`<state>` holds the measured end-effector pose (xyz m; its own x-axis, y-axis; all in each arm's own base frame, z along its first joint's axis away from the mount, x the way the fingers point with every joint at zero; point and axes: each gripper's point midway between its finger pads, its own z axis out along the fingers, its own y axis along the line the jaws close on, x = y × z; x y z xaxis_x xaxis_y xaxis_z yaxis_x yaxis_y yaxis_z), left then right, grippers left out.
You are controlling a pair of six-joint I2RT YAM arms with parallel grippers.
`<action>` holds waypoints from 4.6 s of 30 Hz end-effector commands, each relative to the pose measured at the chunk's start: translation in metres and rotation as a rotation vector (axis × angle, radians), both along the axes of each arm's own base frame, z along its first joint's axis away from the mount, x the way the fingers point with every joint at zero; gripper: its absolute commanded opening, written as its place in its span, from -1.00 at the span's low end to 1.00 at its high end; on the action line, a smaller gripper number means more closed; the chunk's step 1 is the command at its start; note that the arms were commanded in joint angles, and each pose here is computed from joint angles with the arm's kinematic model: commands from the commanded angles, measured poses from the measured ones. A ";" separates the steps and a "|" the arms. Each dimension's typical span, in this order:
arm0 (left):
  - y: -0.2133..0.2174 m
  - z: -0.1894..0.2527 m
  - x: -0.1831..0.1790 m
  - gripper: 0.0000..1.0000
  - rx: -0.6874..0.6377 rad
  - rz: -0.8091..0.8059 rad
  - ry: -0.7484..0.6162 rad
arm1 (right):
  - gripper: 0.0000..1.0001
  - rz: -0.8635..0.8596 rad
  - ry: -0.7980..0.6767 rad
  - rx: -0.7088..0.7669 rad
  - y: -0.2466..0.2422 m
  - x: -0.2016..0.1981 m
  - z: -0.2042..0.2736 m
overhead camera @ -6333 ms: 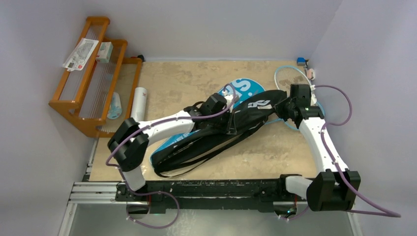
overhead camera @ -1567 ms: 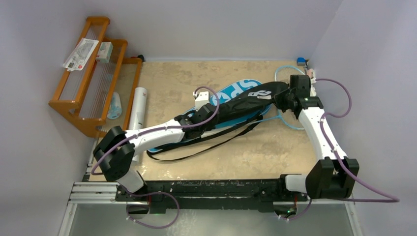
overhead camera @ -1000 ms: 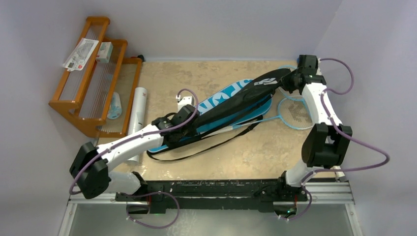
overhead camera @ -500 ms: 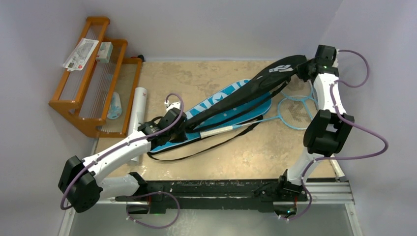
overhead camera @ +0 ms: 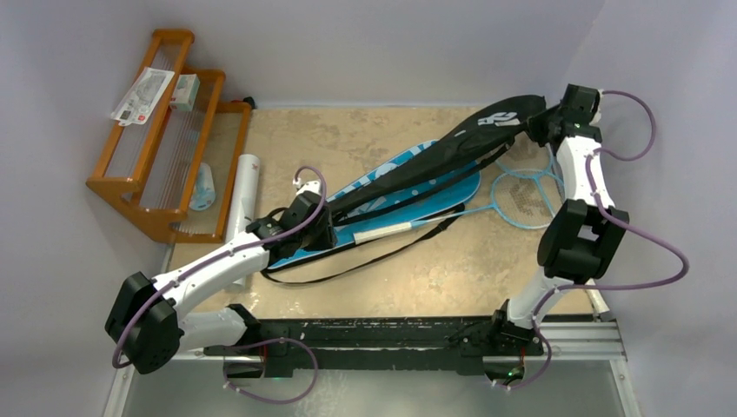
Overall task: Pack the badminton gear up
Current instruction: Zip the racket bag at the center of the board.
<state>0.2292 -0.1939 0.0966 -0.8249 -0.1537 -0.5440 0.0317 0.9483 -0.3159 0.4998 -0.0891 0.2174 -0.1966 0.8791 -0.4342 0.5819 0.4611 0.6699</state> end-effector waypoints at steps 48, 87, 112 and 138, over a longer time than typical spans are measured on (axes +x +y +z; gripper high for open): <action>-0.029 -0.003 0.057 -0.45 -0.233 -0.091 -0.067 | -0.28 0.320 0.364 0.064 0.255 -0.123 -0.168; -0.057 0.031 0.040 -0.10 -0.368 -0.170 -0.047 | -1.00 0.342 0.184 0.119 0.262 -0.119 -0.098; -0.041 -0.001 0.052 -0.31 -0.327 0.031 -0.089 | -1.00 0.385 0.144 0.182 0.289 -0.099 -0.092; -0.036 -0.012 0.067 -0.17 -0.162 0.286 -0.170 | -1.00 0.395 0.137 0.197 0.301 -0.098 -0.089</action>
